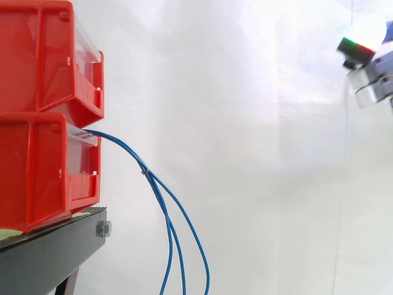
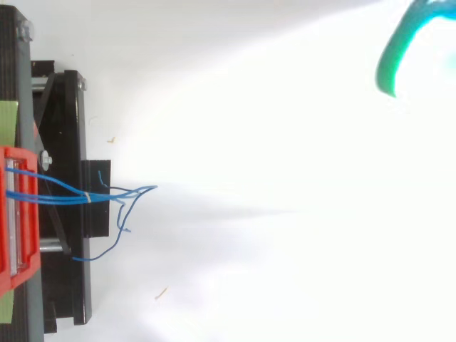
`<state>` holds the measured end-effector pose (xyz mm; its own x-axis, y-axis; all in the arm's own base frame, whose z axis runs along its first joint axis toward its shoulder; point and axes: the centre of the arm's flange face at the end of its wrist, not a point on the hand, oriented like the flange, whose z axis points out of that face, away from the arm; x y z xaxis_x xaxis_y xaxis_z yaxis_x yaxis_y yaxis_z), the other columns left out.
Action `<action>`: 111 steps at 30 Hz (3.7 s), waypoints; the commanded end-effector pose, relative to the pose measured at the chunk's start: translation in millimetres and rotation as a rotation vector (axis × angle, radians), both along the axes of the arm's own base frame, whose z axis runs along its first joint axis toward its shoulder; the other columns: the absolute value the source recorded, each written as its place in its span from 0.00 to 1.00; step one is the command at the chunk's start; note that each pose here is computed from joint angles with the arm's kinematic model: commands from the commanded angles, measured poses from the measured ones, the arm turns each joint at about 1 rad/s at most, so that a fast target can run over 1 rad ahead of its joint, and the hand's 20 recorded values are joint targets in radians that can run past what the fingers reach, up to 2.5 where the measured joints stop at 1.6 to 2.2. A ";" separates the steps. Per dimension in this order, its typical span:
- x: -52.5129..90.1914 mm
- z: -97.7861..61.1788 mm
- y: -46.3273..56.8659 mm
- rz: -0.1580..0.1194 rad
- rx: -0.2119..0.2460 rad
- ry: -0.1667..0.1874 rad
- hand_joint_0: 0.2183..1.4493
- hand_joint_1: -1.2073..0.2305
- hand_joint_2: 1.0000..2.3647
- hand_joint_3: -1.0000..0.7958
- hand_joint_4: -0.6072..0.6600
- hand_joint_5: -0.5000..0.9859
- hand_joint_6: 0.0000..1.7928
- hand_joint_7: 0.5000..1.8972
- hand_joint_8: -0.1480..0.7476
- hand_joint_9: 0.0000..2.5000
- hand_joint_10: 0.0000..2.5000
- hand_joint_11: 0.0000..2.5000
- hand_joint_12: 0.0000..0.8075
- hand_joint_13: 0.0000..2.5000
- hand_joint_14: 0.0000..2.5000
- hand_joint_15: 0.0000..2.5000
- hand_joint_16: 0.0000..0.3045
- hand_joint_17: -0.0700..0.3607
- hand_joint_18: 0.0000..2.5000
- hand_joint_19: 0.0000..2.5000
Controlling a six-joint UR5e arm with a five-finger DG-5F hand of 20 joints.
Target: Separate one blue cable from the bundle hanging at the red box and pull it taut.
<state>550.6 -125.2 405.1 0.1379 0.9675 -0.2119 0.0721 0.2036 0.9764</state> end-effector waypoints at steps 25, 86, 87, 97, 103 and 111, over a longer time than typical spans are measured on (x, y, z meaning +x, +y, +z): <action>91.3 -114.9 32.1 -0.054 -0.040 -0.108 0.29 0.44 0.00 0.30 0.69 0.20 0.28 0.26 0.47 0.20 0.00 0.14 0.42 0.16 0.00 0.12 0.16 0.41 0.18 0.18; 224.5 -215.4 55.0 0.037 -0.046 -0.136 0.29 0.44 0.00 0.29 0.70 0.21 0.28 0.26 0.48 0.24 0.00 0.15 0.44 0.20 0.00 0.13 0.15 0.41 0.21 0.19; 224.8 -215.4 57.5 0.063 -0.038 -0.138 0.29 0.44 0.00 0.29 0.70 0.21 0.28 0.26 0.48 0.24 0.00 0.15 0.44 0.20 0.00 0.13 0.15 0.41 0.21 0.19; 226.2 -213.8 63.4 0.112 0.020 -0.154 0.31 0.45 0.00 0.32 0.70 0.21 0.28 0.25 0.48 0.24 0.00 0.15 0.43 0.20 0.00 0.13 0.15 0.41 0.21 0.19; 228.4 -211.4 67.1 0.115 0.021 -0.175 0.30 0.45 0.00 0.32 0.70 0.21 0.28 0.25 0.48 0.24 0.00 0.15 0.43 0.20 0.00 0.13 0.15 0.41 0.21 0.20; 231.8 -205.2 66.3 0.114 0.022 -0.192 0.31 0.45 0.01 0.33 0.71 0.22 0.28 0.30 0.48 0.25 0.01 0.15 0.43 0.20 0.01 0.13 0.15 0.41 0.21 0.20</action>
